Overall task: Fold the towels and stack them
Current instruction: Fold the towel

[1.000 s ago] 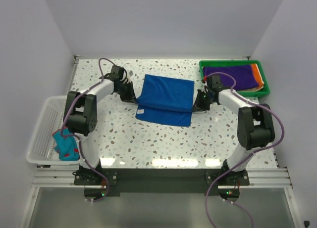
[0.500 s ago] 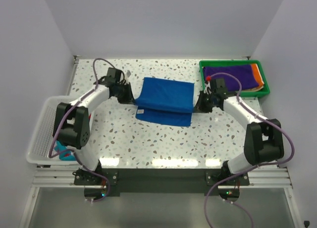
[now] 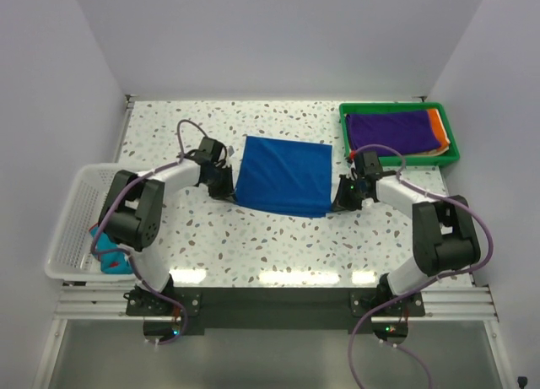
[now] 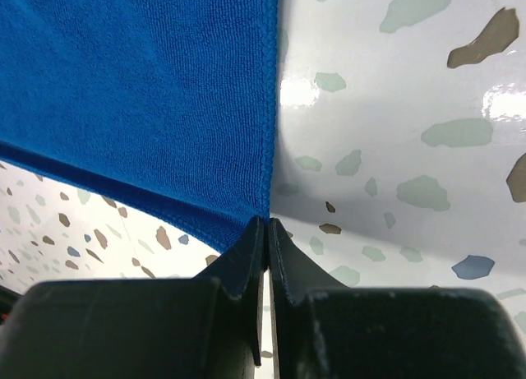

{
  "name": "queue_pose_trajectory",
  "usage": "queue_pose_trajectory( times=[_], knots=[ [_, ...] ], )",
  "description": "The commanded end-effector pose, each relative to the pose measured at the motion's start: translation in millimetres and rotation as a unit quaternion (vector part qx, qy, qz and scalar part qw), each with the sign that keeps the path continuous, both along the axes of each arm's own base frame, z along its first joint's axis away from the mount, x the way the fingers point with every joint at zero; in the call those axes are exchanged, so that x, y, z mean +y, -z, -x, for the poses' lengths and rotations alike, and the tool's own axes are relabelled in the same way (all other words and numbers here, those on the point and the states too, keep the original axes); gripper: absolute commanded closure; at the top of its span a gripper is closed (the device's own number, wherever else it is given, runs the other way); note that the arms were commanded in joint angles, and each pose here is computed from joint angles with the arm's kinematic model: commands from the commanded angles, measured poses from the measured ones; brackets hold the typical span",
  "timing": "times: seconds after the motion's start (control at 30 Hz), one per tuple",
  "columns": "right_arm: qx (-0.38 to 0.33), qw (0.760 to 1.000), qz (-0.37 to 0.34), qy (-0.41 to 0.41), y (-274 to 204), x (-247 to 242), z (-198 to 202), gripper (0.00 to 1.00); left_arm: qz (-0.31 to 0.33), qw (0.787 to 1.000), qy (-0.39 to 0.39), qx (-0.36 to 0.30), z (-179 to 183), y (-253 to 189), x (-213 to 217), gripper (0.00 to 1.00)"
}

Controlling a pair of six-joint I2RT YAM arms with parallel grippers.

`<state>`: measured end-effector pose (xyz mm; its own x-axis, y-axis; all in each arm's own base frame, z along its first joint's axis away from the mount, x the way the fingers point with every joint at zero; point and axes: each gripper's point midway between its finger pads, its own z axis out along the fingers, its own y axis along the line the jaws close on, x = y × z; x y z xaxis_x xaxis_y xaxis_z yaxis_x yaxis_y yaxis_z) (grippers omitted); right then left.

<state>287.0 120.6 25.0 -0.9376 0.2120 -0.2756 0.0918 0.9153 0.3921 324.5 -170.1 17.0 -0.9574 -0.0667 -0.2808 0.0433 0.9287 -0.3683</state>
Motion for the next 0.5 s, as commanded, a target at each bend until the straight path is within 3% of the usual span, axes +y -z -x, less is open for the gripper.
queue_pose_trajectory(
  times=[0.0, 0.47],
  knots=[
    [-0.016, 1.000, 0.025, 0.004, 1.4, -11.5, 0.0, 0.95, -0.062, 0.997, -0.032, -0.039, -14.6, -5.3, 26.1, 0.89],
    [-0.079, 0.997, -0.003, 0.012, -50.9, 0.1, -30.8, 1.00, -0.041, 0.994, -0.033, -0.093, -56.1, -64.7, 14.3, 0.91]
  ],
)
